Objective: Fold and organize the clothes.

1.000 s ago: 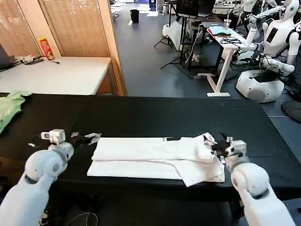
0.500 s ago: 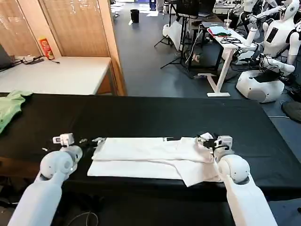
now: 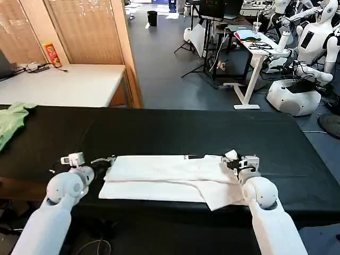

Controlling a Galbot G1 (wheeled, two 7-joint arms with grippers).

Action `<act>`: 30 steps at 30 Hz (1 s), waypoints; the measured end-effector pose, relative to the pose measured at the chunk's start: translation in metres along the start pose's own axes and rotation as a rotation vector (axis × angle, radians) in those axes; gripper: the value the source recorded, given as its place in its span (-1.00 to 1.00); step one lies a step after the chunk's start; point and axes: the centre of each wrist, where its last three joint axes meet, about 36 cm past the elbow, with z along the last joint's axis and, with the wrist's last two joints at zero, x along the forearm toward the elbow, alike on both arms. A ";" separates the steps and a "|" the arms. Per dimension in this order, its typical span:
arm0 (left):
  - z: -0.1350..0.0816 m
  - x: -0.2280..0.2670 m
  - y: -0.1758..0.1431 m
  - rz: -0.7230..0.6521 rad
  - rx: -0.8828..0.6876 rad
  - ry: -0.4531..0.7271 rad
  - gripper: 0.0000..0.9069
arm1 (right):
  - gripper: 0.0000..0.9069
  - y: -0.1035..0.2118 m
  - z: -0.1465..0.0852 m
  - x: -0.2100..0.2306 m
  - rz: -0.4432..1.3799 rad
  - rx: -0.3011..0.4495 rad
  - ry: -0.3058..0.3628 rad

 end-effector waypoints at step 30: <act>0.001 0.000 -0.004 -0.092 -0.112 -0.072 0.94 | 0.94 -0.002 0.005 0.046 -0.053 0.000 -0.112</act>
